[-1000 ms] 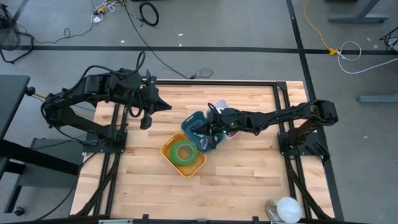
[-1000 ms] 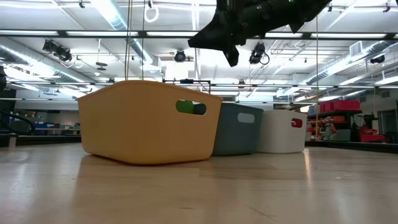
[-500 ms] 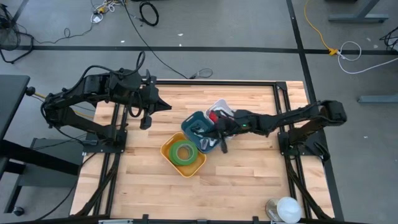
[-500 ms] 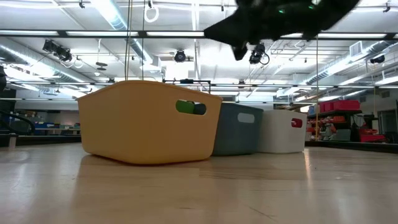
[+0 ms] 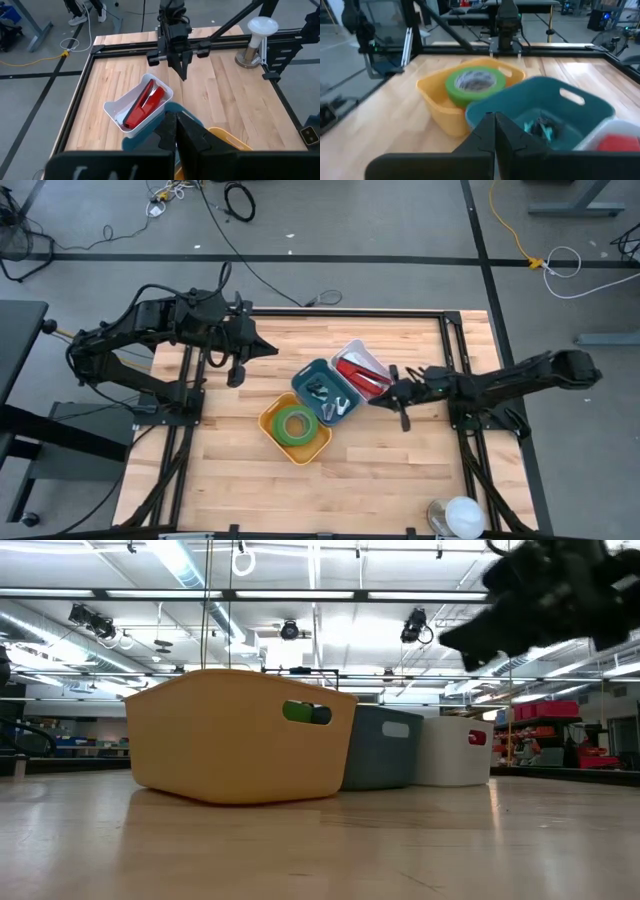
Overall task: Pick and place Stapler, Stapler remover, tape
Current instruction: Return to Home Position
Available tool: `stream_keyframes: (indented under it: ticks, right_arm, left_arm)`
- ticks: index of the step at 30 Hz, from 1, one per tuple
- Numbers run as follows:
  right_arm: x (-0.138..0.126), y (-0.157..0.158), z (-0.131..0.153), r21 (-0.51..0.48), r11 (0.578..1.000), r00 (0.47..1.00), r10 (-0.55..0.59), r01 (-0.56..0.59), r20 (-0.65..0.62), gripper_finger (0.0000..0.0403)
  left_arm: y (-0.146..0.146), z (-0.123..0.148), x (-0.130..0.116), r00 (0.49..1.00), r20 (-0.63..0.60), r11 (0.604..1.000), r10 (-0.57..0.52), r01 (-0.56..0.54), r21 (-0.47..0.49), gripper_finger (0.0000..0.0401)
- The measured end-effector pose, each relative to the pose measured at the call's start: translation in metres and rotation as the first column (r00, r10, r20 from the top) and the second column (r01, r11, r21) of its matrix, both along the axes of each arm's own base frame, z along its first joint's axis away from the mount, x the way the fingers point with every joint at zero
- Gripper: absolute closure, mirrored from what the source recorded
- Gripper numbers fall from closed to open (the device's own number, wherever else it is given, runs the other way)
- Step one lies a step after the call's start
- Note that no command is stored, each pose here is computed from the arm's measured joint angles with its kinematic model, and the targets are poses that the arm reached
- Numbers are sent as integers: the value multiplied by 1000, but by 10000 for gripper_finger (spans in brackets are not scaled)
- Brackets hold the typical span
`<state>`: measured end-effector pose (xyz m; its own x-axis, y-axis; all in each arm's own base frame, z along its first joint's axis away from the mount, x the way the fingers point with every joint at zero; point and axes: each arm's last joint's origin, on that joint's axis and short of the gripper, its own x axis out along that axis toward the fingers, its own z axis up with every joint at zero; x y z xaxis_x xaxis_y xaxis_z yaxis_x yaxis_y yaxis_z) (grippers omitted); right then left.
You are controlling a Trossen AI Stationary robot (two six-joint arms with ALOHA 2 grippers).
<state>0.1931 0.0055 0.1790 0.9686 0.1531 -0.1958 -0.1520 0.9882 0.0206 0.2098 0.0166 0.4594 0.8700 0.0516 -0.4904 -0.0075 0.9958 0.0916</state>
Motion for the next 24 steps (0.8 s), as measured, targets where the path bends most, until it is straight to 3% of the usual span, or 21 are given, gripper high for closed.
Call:
stream_keyframes:
  ticks: [11,24]
  right_arm:
    - [-50,-1,-28,-15,999,998,-32,33,62,401]
    - [-63,-5,-24,-92,992,995,-77,83,67,401]
  left_arm:
    - [0,0,0,1000,5,1000,1,-1,0,392]
    - [0,1,0,1000,7,1000,1,-1,0,392]
